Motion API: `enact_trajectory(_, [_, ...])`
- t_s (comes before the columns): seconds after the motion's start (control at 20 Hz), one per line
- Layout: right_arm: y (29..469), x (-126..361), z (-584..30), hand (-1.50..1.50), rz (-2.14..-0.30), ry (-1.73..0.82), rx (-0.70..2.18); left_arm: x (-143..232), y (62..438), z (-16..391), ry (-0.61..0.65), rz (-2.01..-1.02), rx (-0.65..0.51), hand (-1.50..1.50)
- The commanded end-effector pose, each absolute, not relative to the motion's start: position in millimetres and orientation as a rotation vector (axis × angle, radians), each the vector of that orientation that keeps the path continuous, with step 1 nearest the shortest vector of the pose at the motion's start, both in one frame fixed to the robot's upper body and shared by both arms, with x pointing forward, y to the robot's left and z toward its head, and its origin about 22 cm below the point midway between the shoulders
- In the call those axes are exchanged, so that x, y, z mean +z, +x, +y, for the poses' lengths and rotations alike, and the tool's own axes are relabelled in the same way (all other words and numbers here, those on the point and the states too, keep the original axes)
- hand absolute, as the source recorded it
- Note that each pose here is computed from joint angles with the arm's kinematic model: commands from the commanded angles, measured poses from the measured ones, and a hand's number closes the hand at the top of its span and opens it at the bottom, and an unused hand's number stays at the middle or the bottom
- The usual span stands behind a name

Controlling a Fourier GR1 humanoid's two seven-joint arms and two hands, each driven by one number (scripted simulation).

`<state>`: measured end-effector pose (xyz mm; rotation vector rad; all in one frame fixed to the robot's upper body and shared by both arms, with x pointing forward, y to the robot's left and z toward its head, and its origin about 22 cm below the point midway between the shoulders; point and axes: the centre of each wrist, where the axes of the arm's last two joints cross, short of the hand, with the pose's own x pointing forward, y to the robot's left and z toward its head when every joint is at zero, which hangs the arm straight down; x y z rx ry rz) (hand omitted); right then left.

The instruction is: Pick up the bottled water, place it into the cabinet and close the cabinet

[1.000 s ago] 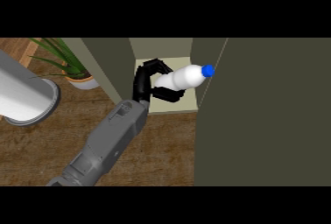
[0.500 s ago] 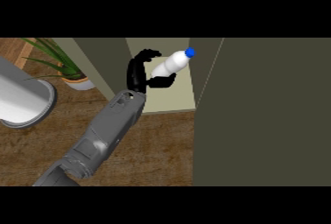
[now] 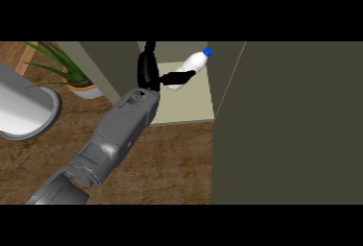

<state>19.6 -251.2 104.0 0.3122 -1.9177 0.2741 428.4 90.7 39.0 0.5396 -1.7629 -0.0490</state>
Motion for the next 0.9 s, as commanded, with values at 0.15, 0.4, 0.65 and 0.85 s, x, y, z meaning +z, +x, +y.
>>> enact_trajectory(0.15, [20, 115, -247, -1.50, -1.950, 0.363, 0.221, 60, 432, 89, 0.149, -1.963, 0.105, 1.50])
enact_trajectory(0.4, [16, 134, -243, -1.50, -1.941, 0.363, 0.237, 53, 426, 81, 0.023, -1.954, 0.119, 1.50])
enact_trajectory(0.65, [16, 147, -241, -1.50, -1.945, 0.363, 0.253, 55, 416, 71, -0.042, -1.946, 0.108, 1.50])
enact_trajectory(0.85, [22, 139, -235, -1.50, -1.952, 0.357, 0.252, 37, 395, 66, -0.254, -1.886, 0.090, 1.50])
